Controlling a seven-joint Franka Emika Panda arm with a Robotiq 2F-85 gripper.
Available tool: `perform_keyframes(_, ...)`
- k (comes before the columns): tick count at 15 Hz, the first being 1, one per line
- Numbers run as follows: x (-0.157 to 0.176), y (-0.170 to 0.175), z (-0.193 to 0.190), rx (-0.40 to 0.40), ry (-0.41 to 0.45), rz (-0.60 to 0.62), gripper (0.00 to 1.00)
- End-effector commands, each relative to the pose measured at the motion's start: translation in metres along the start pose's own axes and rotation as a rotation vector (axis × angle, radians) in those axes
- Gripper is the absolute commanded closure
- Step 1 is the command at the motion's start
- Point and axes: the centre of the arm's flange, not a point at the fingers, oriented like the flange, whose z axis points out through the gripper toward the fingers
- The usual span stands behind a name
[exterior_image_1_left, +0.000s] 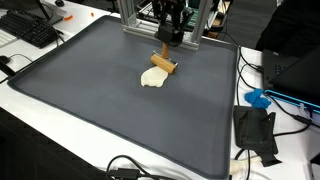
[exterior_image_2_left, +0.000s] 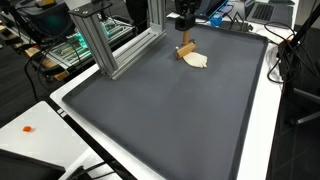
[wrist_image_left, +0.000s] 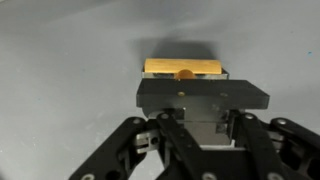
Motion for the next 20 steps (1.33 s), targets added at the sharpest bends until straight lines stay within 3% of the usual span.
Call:
perform_keyframes(1, -0.004, 0.001, 0.028, -0.034, 0.024, 0.015, 0.78)
perform_keyframes(11, 0.017, 0.003, 0.045, -0.037, 0.221, 0.149, 0.78)
perform_keyframes(17, 0.027, 0.008, 0.053, -0.035, 0.291, 0.227, 0.78)
perform_keyframes(20, 0.026, 0.008, 0.053, -0.024, 0.274, 0.237, 0.78)
